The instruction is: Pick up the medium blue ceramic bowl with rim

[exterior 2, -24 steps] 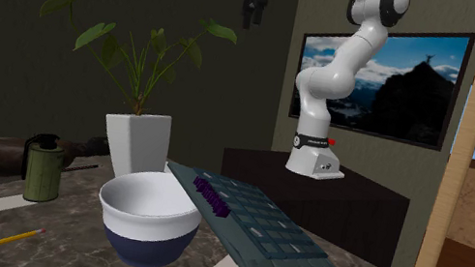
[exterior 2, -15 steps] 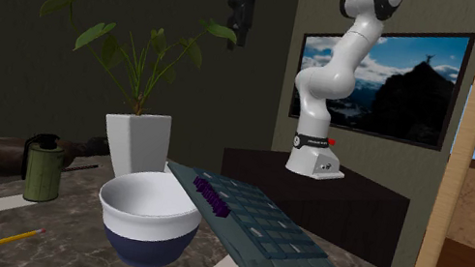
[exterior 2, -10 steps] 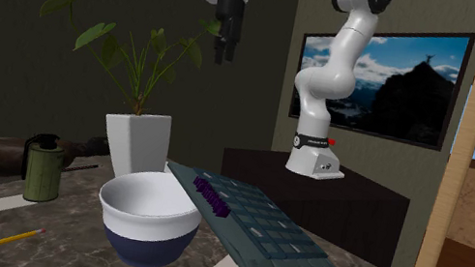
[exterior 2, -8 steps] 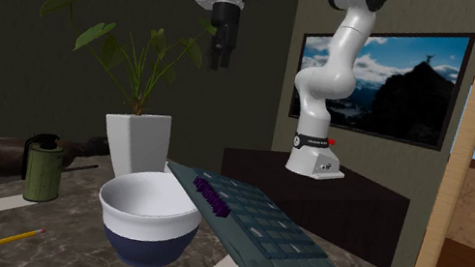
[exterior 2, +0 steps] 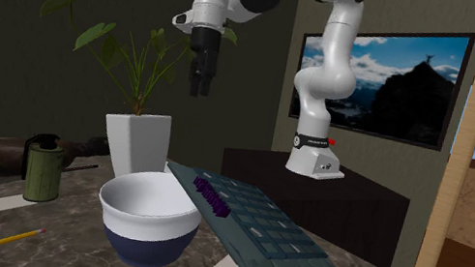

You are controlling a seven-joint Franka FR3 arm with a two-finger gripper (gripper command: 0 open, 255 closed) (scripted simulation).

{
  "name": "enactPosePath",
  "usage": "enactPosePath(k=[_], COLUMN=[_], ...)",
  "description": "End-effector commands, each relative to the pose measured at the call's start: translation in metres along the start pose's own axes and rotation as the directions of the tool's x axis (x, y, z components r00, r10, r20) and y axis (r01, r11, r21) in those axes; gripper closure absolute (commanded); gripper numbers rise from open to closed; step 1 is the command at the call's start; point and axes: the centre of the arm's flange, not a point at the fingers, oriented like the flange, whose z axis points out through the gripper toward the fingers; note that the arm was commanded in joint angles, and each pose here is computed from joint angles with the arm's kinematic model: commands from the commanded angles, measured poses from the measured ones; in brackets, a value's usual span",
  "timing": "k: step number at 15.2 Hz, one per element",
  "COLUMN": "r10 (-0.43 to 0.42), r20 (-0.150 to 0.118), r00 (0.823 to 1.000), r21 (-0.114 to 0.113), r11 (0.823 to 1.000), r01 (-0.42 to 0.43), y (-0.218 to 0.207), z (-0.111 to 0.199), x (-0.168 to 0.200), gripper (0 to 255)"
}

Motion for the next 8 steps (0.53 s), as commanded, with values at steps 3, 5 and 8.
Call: enactPosePath(k=[3, 5, 8], r10=[-0.021, -0.032, -0.047], r20=[-0.009, -0.013, -0.019], r00=[1.000, 0.999, 0.999], r21=[0.024, 0.035, 0.052], r11=[0.999, 0.999, 0.997], r01=[0.021, 0.032, 0.048], y=[-0.015, -0.023, -0.035], z=[0.041, 0.062, 0.092], x=[0.029, 0.042, 0.062], gripper=[0, 0, 0])
